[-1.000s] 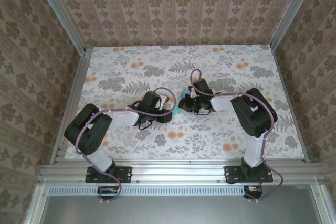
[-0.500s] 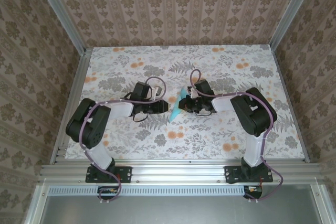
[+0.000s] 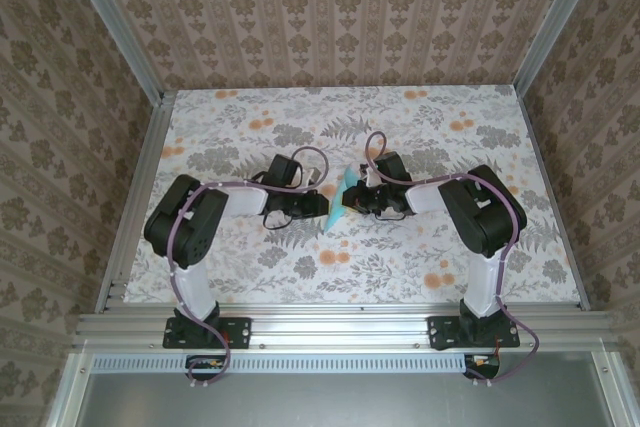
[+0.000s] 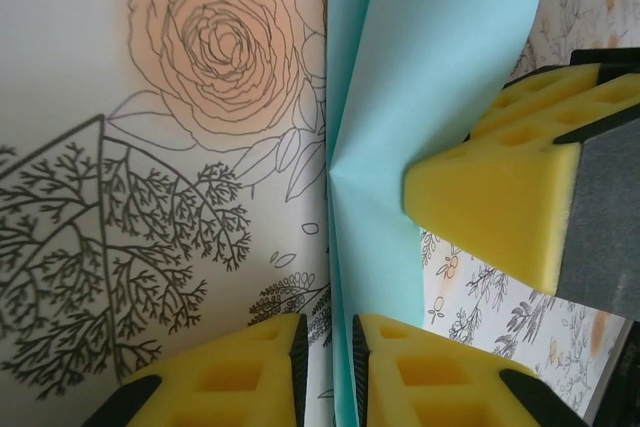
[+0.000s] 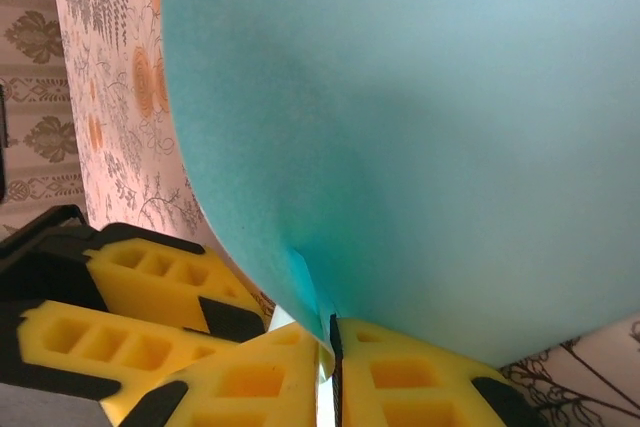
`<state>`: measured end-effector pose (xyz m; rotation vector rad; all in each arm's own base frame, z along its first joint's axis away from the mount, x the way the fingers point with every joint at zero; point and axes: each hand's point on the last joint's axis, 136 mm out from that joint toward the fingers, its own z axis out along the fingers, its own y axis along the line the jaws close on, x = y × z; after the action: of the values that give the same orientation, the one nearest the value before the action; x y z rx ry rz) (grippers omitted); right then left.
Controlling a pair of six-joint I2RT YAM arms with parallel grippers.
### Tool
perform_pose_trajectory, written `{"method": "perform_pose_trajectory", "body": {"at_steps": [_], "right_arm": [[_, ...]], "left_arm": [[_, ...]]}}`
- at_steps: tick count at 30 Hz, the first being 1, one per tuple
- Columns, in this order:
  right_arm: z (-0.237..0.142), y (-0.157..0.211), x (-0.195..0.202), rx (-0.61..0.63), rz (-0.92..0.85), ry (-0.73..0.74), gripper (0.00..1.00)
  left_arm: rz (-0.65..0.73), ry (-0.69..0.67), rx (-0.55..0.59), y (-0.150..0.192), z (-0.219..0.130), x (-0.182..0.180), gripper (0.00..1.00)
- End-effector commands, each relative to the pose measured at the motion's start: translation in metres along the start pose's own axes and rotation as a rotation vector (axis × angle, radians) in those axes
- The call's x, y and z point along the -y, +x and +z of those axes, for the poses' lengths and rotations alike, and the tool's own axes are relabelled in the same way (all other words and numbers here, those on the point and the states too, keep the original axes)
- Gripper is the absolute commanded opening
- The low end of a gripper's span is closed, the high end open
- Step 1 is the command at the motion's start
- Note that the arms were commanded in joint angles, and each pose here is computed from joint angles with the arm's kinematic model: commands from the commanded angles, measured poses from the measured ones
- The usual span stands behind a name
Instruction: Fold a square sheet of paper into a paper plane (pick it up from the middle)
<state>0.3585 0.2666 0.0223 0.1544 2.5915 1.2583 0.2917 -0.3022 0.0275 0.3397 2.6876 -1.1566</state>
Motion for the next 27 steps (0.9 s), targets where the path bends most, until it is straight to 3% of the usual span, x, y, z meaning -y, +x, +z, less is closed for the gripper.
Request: {"method": "perform_pose_trajectory", "body": {"at_steps": [1, 11, 22, 27], "right_arm": [[0.001, 0.004, 0.01, -0.006, 0.017, 0.004, 0.13], [0.001, 0.002, 0.013, -0.003, 0.022, 0.016, 0.14], [0.001, 0.004, 0.017, -0.006, 0.023, 0.035, 0.14], [0.001, 0.005, 0.019, -0.008, 0.025, 0.038, 0.14]], "left_arm": [[0.018, -0.003, -0.037, 0.003, 0.004, 0.003, 0.21], [0.022, -0.001, -0.052, 0.002, 0.01, 0.005, 0.23], [0.014, 0.02, 0.085, -0.021, -0.007, 0.018, 0.28], [0.0, 0.043, 0.069, -0.02, -0.001, 0.017, 0.31]]}}
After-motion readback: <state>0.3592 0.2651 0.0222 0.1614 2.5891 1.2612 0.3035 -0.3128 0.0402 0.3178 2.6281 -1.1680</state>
